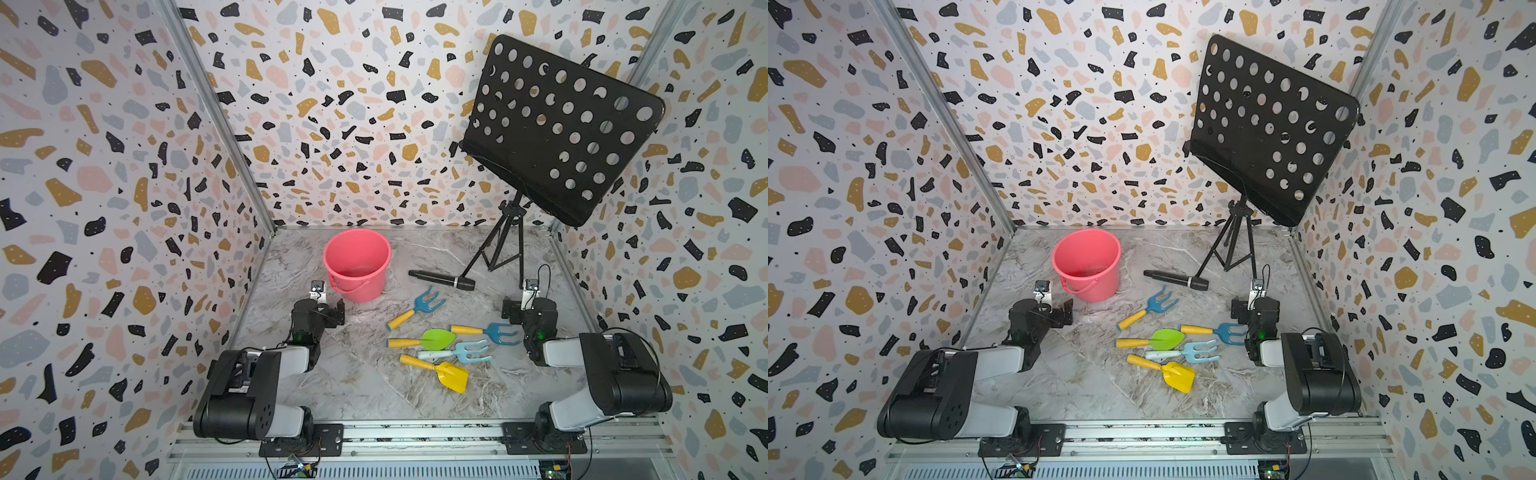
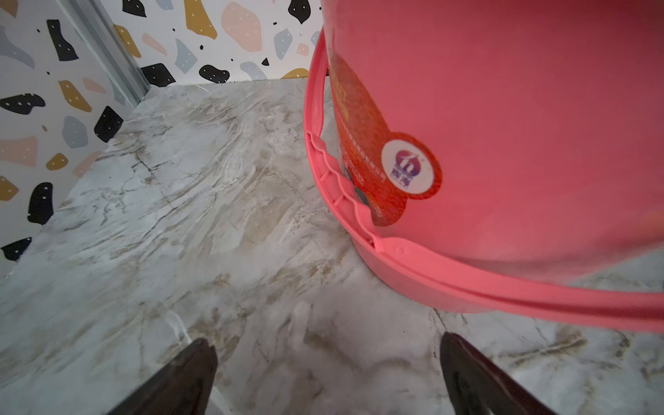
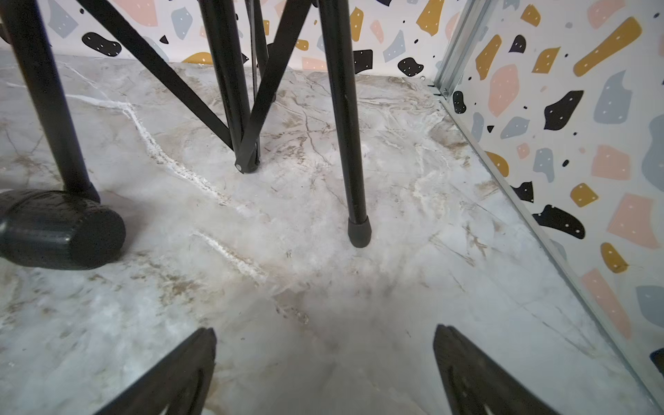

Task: Organize the gardening tools
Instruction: Pick up the gardening tool from the center of the board.

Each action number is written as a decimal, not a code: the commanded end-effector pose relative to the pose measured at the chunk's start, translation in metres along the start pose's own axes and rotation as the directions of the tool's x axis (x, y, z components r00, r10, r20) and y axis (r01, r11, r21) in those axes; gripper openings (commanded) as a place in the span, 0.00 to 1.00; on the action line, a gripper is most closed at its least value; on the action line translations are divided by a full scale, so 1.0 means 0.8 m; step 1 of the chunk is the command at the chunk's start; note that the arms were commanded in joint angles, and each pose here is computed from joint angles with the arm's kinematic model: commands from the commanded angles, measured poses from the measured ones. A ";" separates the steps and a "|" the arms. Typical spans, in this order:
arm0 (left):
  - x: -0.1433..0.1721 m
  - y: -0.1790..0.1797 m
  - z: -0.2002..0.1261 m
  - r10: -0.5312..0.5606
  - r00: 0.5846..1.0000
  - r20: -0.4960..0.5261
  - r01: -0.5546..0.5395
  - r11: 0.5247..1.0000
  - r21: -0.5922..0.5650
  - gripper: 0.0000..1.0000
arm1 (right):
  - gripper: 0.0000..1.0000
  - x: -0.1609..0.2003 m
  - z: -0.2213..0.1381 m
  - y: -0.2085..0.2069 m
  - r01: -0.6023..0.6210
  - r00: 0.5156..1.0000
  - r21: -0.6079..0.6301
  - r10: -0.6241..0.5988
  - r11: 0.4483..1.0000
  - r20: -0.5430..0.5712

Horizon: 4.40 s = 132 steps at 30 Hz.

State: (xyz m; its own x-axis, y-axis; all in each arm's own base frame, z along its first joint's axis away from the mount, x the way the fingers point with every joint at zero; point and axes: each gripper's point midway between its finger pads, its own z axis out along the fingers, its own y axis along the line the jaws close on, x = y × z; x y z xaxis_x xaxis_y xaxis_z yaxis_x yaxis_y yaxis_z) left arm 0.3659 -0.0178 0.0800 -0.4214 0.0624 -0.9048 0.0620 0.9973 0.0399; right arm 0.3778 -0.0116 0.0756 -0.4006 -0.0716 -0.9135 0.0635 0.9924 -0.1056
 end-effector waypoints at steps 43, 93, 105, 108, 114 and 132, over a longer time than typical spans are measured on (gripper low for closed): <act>-0.058 0.000 -0.060 -0.049 0.992 0.117 0.048 0.999 0.015 0.99 | 1.00 -0.077 -0.107 -0.045 -0.346 0.933 0.203 0.360 0.916 -0.032; 0.004 -0.258 -0.239 0.233 0.966 -0.108 -0.110 0.756 0.646 0.99 | 1.00 -0.006 -0.145 0.032 -0.261 0.784 0.081 0.260 0.962 -0.563; 0.052 -0.312 -0.253 0.460 0.885 -0.069 -0.254 0.603 0.757 0.99 | 1.00 -0.019 -0.149 0.029 -0.258 0.801 0.077 0.258 0.963 -0.540; 0.054 -0.334 -0.255 0.508 0.861 -0.008 -0.311 0.539 0.782 0.99 | 1.00 -0.020 -0.150 0.028 -0.260 0.803 0.077 0.260 0.963 -0.536; 0.063 -0.368 -0.244 0.601 0.795 0.078 -0.408 0.435 0.803 0.99 | 1.00 -0.023 -0.153 0.027 -0.263 0.811 0.073 0.261 0.962 -0.523; 0.115 -0.412 -0.214 0.803 0.589 0.090 -0.456 0.238 0.858 0.74 | 1.00 -0.029 -0.158 0.024 -0.250 0.821 0.068 0.248 0.966 -0.514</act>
State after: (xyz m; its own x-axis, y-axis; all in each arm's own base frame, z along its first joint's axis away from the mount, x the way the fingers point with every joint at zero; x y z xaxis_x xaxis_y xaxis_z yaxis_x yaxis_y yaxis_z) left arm 0.1549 -0.3298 0.0541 -0.1457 0.8255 -0.5453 0.9746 0.2144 0.0642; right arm 0.2720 0.0226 0.1307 -0.7956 0.2482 -0.5527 0.2298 0.9677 0.1039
